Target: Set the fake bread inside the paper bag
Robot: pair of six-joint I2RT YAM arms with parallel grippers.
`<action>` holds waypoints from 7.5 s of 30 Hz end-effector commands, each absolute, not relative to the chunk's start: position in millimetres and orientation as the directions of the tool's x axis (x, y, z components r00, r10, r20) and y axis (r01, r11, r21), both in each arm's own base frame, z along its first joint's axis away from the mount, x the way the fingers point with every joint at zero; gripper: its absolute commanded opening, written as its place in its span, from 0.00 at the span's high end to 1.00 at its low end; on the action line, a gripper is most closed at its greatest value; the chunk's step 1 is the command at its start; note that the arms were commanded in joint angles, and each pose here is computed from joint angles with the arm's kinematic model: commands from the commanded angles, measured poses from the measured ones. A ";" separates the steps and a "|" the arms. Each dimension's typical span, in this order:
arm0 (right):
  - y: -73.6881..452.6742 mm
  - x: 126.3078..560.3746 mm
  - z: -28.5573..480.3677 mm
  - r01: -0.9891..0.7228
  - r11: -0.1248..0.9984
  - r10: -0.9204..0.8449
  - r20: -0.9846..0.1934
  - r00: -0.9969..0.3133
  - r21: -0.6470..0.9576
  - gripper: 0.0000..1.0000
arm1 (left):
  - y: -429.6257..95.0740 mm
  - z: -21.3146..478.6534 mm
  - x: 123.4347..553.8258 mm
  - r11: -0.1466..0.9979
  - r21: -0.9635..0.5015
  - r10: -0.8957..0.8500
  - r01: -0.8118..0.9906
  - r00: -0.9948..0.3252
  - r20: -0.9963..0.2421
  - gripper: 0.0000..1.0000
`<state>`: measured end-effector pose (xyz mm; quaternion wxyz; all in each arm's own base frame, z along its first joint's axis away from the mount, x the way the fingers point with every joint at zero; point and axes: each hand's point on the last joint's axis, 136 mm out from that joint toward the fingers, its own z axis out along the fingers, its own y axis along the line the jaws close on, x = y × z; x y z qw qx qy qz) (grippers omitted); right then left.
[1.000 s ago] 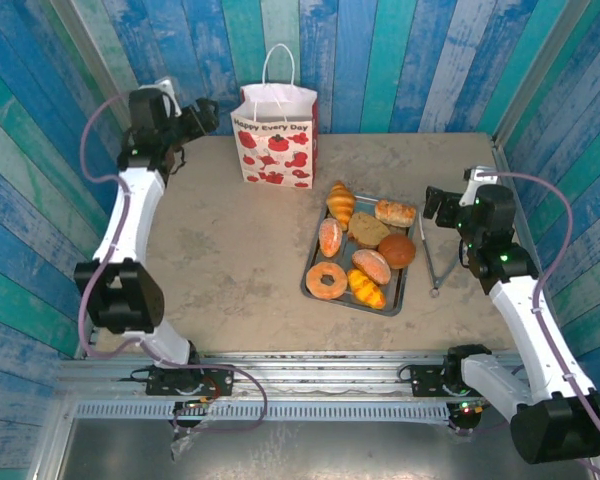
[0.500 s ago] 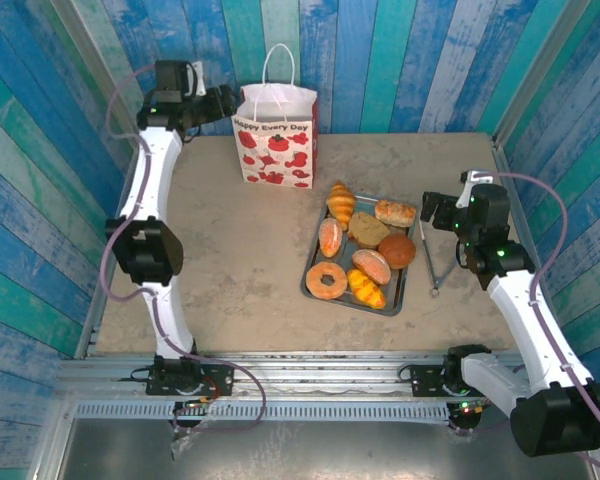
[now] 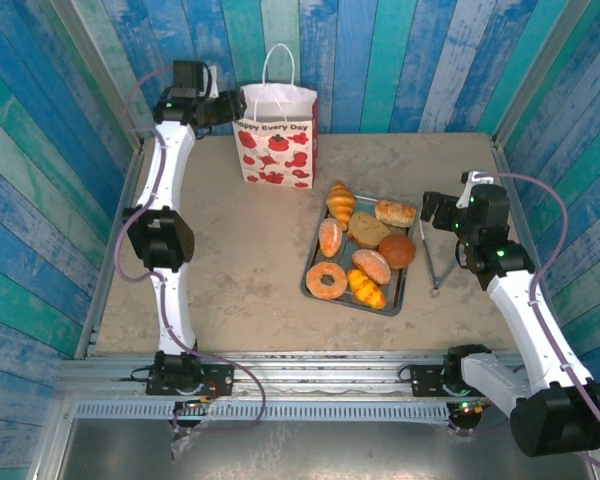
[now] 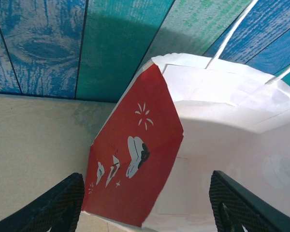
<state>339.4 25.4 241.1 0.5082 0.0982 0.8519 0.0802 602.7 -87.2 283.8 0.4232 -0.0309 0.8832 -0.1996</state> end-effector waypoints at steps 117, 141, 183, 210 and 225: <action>8.2 314.3 234.8 0.128 0.982 0.181 -0.865 -0.469 0.137 0.00 | -126.5 279.4 468.3 0.784 -0.419 0.064 0.458 -0.731 -0.680 0.85; 7.8 309.5 228.0 0.130 0.981 0.189 -0.867 -0.462 0.145 0.00 | -9.9 392.9 358.2 0.831 -0.554 -0.546 -0.053 -0.270 -0.793 0.05; -9.8 305.7 222.6 0.180 0.983 0.113 -0.896 -0.430 0.038 0.00 | -147.6 289.9 309.3 0.826 -0.498 -0.561 -0.262 -0.450 -0.695 0.07; -12.5 308.8 214.1 0.177 0.984 0.070 -0.895 -0.440 -0.011 0.00 | -174.2 277.5 355.5 0.867 -0.413 -0.497 -0.277 -0.438 -0.749 0.41; -14.3 306.2 215.4 0.180 0.983 0.059 -0.899 -0.435 -0.023 0.00 | -169.7 267.4 359.7 0.883 -0.387 -0.469 -0.265 -0.475 -0.745 0.71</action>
